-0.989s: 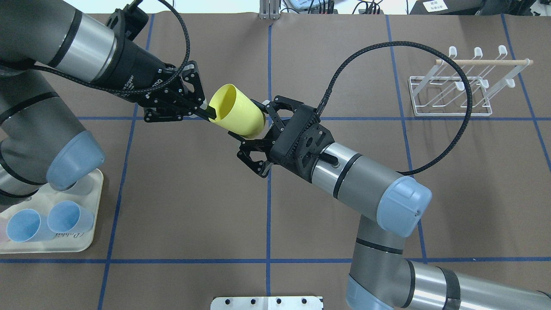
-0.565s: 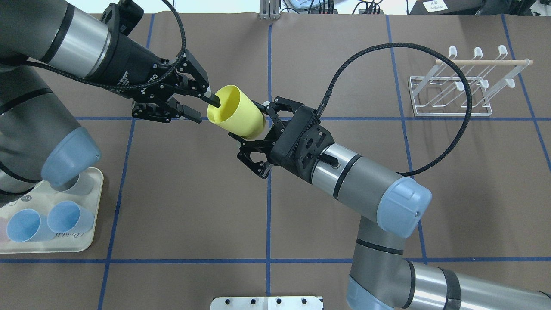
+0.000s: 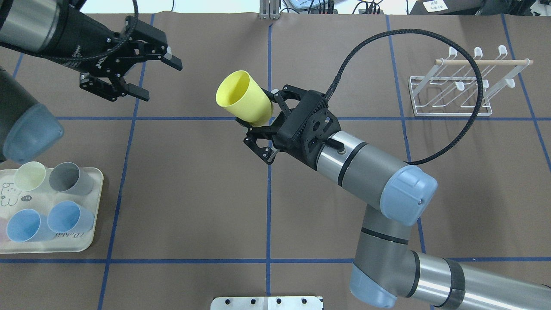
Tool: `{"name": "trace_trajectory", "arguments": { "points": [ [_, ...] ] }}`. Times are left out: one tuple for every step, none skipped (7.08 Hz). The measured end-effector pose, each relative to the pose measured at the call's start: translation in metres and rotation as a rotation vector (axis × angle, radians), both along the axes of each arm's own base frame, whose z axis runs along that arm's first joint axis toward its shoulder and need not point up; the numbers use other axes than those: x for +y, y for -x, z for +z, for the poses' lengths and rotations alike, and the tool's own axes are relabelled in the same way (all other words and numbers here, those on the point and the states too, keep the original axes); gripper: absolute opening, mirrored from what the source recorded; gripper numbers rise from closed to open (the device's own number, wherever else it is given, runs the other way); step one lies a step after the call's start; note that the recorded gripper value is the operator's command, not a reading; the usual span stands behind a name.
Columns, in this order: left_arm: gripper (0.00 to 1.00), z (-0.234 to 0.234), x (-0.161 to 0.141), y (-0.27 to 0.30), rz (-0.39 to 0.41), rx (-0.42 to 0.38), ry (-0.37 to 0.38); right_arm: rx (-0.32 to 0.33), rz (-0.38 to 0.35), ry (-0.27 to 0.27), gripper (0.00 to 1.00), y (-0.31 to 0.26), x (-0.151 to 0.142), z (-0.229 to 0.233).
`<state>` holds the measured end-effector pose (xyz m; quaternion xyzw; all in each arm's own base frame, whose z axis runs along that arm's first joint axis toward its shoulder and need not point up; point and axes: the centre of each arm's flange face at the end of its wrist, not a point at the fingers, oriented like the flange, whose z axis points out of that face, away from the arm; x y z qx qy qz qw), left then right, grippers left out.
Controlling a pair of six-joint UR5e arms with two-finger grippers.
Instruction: Transfer IKEA cup to right arm and place on rack
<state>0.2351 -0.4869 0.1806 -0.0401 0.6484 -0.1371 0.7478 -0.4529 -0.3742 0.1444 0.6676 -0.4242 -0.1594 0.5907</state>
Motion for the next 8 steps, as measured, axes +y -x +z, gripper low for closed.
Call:
{"name": "trace_trajectory", "arguments": {
  "points": [
    [1.0,0.033,-0.007,0.021,-0.025,-0.043,-0.033,0.067,0.027,0.05,0.22,-0.011,-0.016,-0.001],
    [1.0,0.072,-0.013,0.045,-0.046,-0.099,-0.083,0.161,0.052,0.103,0.23,-0.027,-0.03,-0.004],
    [1.0,0.119,-0.015,0.075,-0.06,-0.171,-0.151,0.281,0.062,0.165,0.23,-0.052,-0.046,-0.007],
    [1.0,0.162,-0.015,0.107,-0.065,-0.246,-0.212,0.391,0.05,0.224,0.23,-0.082,-0.064,-0.006],
    [1.0,0.202,-0.012,0.143,-0.062,-0.324,-0.272,0.502,0.024,0.278,0.23,-0.116,-0.086,0.004],
    [1.0,0.236,-0.006,0.177,-0.05,-0.389,-0.328,0.606,0.009,0.306,0.22,-0.145,-0.105,0.021],
    [1.0,0.273,0.0,0.21,-0.032,-0.447,-0.383,0.721,0.011,0.302,0.21,-0.173,-0.122,0.047],
    [1.0,0.304,0.006,0.235,-0.013,-0.489,-0.429,0.829,0.012,0.283,0.21,-0.2,-0.136,0.071]
  ]
}}
